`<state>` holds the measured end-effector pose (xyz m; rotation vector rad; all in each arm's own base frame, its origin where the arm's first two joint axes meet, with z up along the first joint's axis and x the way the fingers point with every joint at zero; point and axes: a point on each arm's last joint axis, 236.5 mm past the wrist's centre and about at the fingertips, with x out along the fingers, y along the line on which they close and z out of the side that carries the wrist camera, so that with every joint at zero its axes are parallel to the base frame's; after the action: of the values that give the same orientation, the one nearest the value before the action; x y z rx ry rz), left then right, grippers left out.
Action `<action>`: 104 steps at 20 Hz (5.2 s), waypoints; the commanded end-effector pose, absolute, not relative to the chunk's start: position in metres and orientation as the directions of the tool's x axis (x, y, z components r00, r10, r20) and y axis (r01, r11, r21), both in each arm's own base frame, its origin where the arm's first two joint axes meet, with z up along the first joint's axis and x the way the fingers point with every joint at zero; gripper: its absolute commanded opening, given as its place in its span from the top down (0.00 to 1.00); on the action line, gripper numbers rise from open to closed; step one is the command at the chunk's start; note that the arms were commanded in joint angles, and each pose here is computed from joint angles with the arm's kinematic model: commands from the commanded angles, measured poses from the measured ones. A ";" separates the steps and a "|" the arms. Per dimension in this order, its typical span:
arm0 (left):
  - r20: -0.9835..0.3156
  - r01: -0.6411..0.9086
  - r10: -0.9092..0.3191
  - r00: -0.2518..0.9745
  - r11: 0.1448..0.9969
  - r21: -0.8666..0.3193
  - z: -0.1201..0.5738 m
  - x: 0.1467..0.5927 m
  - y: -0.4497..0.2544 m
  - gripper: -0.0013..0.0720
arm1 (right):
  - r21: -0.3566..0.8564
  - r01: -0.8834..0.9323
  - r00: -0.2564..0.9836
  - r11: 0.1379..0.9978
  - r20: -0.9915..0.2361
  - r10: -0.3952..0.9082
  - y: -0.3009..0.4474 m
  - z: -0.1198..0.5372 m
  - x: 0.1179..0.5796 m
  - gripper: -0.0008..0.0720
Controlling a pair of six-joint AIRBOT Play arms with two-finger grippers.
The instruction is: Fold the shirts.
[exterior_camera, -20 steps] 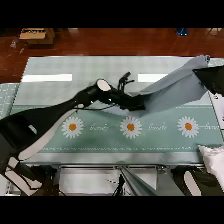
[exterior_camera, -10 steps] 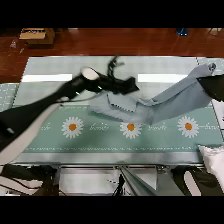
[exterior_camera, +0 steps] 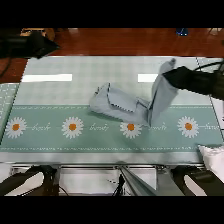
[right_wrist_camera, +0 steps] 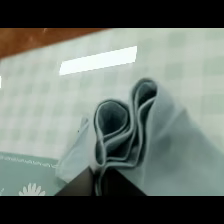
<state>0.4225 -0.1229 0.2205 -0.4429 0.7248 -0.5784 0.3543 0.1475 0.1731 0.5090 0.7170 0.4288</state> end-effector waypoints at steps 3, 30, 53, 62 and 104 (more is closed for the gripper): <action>-0.536 0.280 -0.572 0.620 0.801 -0.530 0.233 0.387 -0.074 0.95 | 0.629 -0.190 0.679 0.753 -0.470 0.564 0.239 0.113 0.411 0.95; -0.677 0.265 -0.552 0.487 0.832 -0.487 0.168 0.367 -0.080 0.94 | 0.156 0.198 0.237 0.968 -0.965 0.107 -0.033 -0.017 0.288 0.30; -0.832 0.183 -0.327 0.448 0.944 -0.273 0.123 0.368 -0.025 0.54 | 0.651 0.110 0.495 0.751 -0.691 0.527 0.081 0.010 0.353 0.95; -0.878 0.071 -0.336 0.341 0.941 -0.332 0.039 0.410 -0.013 0.54 | 0.188 0.547 0.392 0.816 -0.918 -0.052 -0.131 0.093 0.212 0.95; -0.856 0.227 -0.240 0.458 0.962 -0.149 0.037 0.490 -0.011 0.25 | -0.227 0.672 0.256 0.705 -0.822 -0.509 -0.204 0.131 0.159 0.27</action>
<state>0.4845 0.0046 0.0190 -0.1811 1.0670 -0.2550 0.0486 -0.2411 0.1314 0.2564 1.1898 -1.1517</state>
